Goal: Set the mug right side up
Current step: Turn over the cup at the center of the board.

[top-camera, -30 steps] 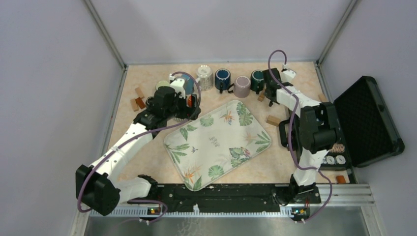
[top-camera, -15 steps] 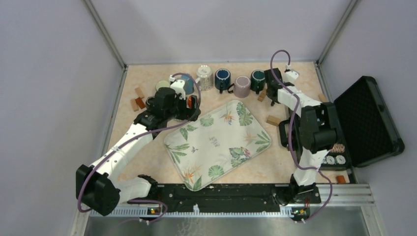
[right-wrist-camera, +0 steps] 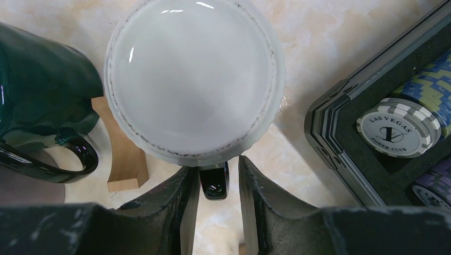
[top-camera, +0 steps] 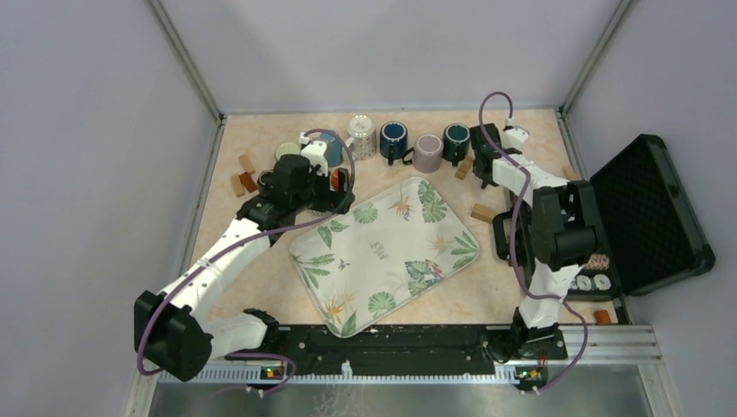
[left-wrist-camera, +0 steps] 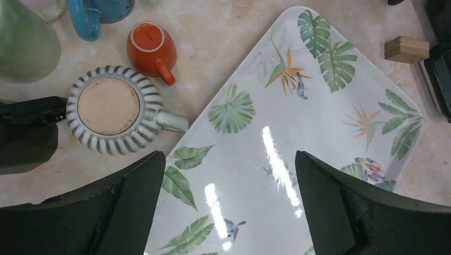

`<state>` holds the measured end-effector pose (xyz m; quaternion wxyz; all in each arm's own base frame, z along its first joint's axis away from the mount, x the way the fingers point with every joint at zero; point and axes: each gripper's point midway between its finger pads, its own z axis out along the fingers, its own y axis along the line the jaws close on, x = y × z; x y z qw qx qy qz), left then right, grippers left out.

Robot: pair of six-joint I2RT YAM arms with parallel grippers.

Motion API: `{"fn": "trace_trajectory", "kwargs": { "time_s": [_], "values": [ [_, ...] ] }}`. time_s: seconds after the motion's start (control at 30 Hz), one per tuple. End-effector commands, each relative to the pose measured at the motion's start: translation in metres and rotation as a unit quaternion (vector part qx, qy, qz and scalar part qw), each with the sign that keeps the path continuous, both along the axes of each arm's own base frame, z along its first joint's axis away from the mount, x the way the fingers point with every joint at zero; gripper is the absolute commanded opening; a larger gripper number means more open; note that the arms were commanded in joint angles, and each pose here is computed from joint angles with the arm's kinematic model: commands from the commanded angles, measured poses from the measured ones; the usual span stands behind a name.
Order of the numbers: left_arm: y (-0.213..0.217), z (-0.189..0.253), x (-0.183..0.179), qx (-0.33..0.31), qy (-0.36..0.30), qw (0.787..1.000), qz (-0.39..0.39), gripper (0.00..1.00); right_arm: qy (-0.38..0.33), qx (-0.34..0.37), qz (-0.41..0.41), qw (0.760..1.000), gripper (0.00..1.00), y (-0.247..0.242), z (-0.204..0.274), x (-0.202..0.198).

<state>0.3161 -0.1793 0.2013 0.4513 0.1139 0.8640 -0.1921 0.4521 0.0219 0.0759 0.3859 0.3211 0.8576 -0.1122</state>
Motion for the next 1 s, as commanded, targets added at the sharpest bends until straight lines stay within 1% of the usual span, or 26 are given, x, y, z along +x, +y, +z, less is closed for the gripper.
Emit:
{"fn": "trace_trajectory", "kwargs": {
  "time_s": [0.0, 0.1, 0.2, 0.33, 0.4, 0.43, 0.63, 0.77, 0.97],
  "values": [
    [-0.002, 0.011, 0.003, -0.009, -0.024, 1.000, -0.006, 0.98, -0.016, 0.005, 0.001, 1.000, 0.32, -0.004, 0.010, 0.013],
    [-0.003, 0.011, 0.003, -0.012, -0.023, 1.000, -0.006, 0.98, -0.019, 0.008, 0.003, 1.000, 0.32, -0.003, 0.010, 0.015],
    [-0.004, 0.012, 0.002, -0.016, -0.021, 1.000, -0.007, 0.98, -0.025, 0.010, 0.008, 1.000, 0.27, -0.002, 0.014, 0.018],
    [-0.007, 0.014, 0.002, -0.025, -0.018, 0.999, -0.009, 0.98, -0.025, 0.011, 0.017, 0.999, 0.12, 0.000, 0.016, 0.018],
    [-0.009, 0.017, 0.003, -0.036, -0.013, 0.999, -0.006, 0.98, -0.029, 0.013, 0.022, 0.999, 0.01, 0.001, 0.022, 0.019],
    [-0.011, 0.019, 0.003, -0.049, -0.007, 0.999, 0.002, 0.98, -0.034, 0.014, 0.026, 0.999, 0.00, 0.002, 0.026, 0.019],
    [-0.034, 0.027, 0.003, -0.129, 0.028, 0.991, -0.007, 0.98, -0.096, 0.029, 0.054, 0.994, 0.00, 0.009, 0.074, 0.026],
    [-0.044, 0.030, 0.005, -0.171, 0.047, 0.984, -0.009, 0.98, -0.132, 0.038, 0.077, 0.988, 0.00, 0.016, 0.104, 0.030],
    [-0.057, 0.041, 0.010, -0.245, 0.065, 0.967, -0.008, 0.98, -0.182, 0.065, 0.106, 0.976, 0.00, 0.026, 0.142, 0.023]
  ]
}}
